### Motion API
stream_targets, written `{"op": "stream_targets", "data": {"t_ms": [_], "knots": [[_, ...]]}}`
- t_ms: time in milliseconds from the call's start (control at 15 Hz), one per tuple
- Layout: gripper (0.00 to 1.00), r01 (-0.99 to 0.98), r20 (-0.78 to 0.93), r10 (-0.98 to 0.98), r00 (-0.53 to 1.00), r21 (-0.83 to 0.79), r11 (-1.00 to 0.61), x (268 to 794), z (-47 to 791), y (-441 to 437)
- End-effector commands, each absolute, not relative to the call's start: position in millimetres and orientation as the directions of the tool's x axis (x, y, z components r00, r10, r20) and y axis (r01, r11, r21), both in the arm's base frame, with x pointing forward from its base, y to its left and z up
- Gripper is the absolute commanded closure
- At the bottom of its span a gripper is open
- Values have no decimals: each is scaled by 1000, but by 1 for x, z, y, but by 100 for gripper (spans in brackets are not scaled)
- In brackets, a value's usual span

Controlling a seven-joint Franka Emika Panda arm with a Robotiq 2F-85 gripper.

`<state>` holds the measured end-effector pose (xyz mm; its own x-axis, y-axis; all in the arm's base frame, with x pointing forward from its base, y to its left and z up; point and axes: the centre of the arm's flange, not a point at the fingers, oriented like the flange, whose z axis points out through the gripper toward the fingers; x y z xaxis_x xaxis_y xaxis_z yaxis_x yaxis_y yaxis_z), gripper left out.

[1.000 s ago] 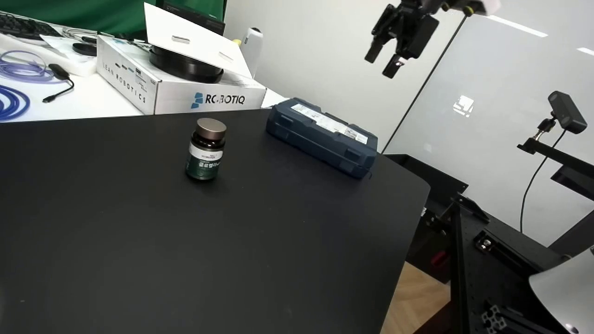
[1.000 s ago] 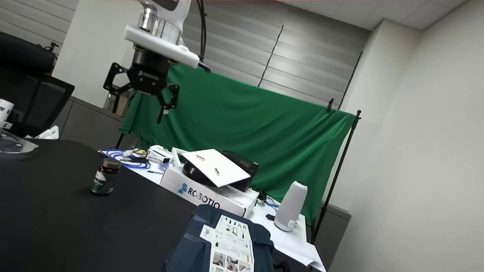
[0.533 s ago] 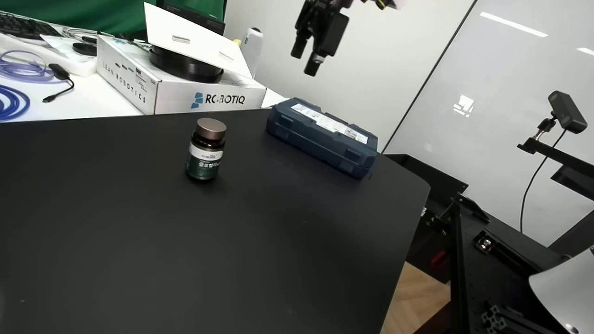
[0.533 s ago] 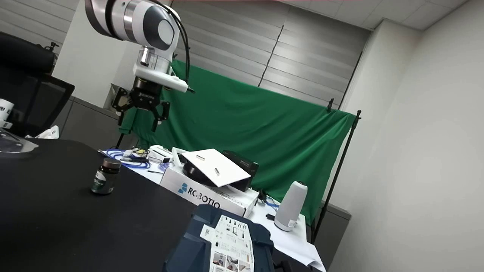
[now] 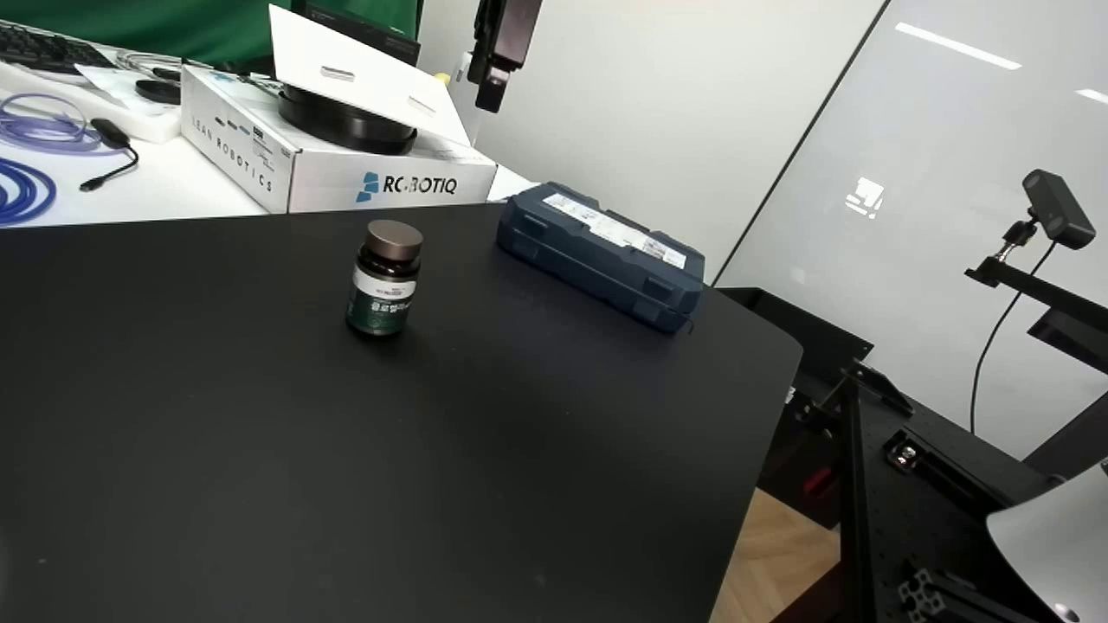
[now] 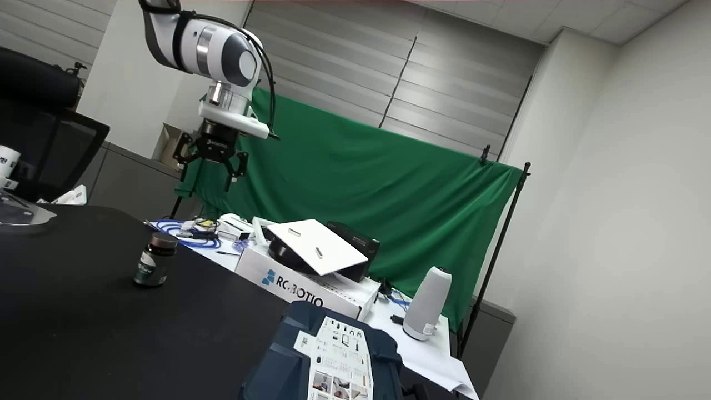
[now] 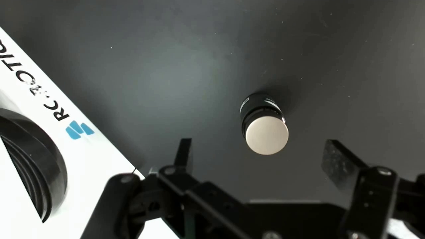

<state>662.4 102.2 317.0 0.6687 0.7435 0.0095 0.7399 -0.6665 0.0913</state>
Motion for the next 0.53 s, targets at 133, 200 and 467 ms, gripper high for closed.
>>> {"op": "stream_targets", "data": {"t_ms": [133,200,467], "knots": [[0,739,10,742,670,92,-668,663,318,102],[0,745,1,749,663,96,-660,672,314,104],[0,762,-38,761,647,78,-643,697,282,119]]}}
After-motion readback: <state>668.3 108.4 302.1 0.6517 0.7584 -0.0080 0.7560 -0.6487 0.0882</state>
